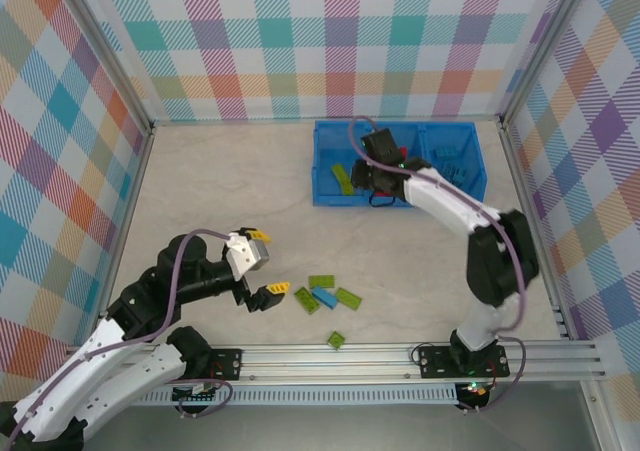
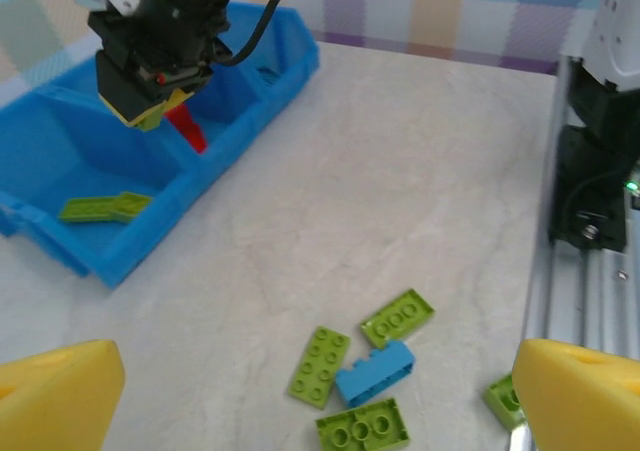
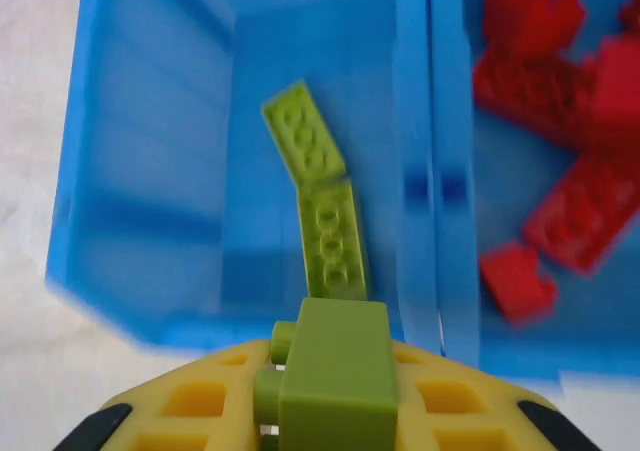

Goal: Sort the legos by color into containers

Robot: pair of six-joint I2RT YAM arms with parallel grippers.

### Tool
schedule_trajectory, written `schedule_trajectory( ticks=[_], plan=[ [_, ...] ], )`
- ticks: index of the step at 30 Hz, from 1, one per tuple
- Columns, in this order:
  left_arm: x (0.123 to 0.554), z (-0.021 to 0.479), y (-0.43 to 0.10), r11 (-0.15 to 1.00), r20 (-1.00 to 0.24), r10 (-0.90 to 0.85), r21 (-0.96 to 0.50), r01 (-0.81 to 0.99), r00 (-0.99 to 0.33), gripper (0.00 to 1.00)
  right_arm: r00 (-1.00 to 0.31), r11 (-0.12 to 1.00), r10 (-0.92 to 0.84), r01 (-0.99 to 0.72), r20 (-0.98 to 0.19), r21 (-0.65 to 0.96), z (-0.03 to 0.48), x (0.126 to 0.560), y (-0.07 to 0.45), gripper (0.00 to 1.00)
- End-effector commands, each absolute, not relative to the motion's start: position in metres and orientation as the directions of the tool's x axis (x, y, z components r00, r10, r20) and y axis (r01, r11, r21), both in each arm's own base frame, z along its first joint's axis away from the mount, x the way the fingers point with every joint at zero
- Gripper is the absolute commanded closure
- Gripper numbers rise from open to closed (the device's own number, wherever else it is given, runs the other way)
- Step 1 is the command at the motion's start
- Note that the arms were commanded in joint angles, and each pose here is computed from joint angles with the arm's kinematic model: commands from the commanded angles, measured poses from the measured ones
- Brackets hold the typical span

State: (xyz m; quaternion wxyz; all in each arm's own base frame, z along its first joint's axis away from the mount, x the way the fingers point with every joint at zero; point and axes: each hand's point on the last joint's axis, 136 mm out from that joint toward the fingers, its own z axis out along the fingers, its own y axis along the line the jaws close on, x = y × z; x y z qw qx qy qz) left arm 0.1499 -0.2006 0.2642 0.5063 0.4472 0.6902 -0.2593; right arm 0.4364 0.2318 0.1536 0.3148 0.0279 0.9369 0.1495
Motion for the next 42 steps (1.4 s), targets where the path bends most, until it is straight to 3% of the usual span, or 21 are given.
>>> schedule_trajectory(
  ticks=[1,5,8,11,14,18,24,28,32,37,42],
  plan=[
    [0.165,0.265,-0.189,0.559,-0.934,0.34,0.108,0.822,-0.109,0.0,-0.81,0.948,0.05,-0.146,-0.585,0.284,0.154,0.458,0.259,0.78],
    [0.167,0.266,-0.19,0.567,-0.936,0.332,0.099,0.818,-0.117,0.0,-0.82,0.951,0.042,-0.142,-0.571,0.274,0.156,0.476,0.27,0.58],
    [0.166,0.262,-0.191,0.556,-0.931,0.345,0.098,0.825,-0.121,0.0,-0.814,0.949,0.048,-0.143,-0.579,0.28,0.169,0.472,0.268,0.49],
    [0.165,0.258,-0.191,0.54,-0.919,0.376,0.115,0.834,-0.117,0.0,-0.813,0.938,0.046,-0.164,-0.58,0.304,0.186,0.45,0.264,0.49],
    [0.164,0.251,-0.19,0.526,-0.904,0.412,0.132,0.84,-0.116,0.0,-0.811,0.917,-0.021,-0.248,-0.584,0.312,0.195,0.403,0.267,0.49],
    [0.159,0.247,-0.193,0.491,-0.895,0.433,0.138,0.86,-0.104,0.0,-0.812,0.863,-0.16,-0.392,-0.562,0.32,0.176,0.305,0.274,0.49],
    [0.161,0.246,-0.197,0.485,-0.899,0.425,0.13,0.865,-0.104,0.0,-0.94,0.891,-0.118,-0.242,-0.319,0.385,0.116,0.163,0.261,0.51],
    [0.161,0.245,-0.196,0.485,-0.894,0.434,0.13,0.865,-0.109,0.0,-0.956,0.887,-0.213,-0.276,-0.201,0.369,0.089,0.092,0.279,0.46],
    [0.159,0.245,-0.195,0.483,-0.896,0.432,0.138,0.865,-0.099,0.0,-0.927,0.883,-0.352,-0.376,-0.133,0.282,0.072,0.058,0.297,0.37],
    [0.159,0.244,-0.193,0.484,-0.892,0.442,0.147,0.863,-0.095,0.0,-0.894,0.873,-0.443,-0.447,-0.066,0.194,0.048,0.044,0.299,0.12],
    [0.158,0.245,-0.193,0.482,-0.894,0.438,0.148,0.863,-0.092,0.0,-0.856,0.84,-0.515,-0.514,-0.042,0.172,0.031,0.041,0.299,0.13]
  ],
)
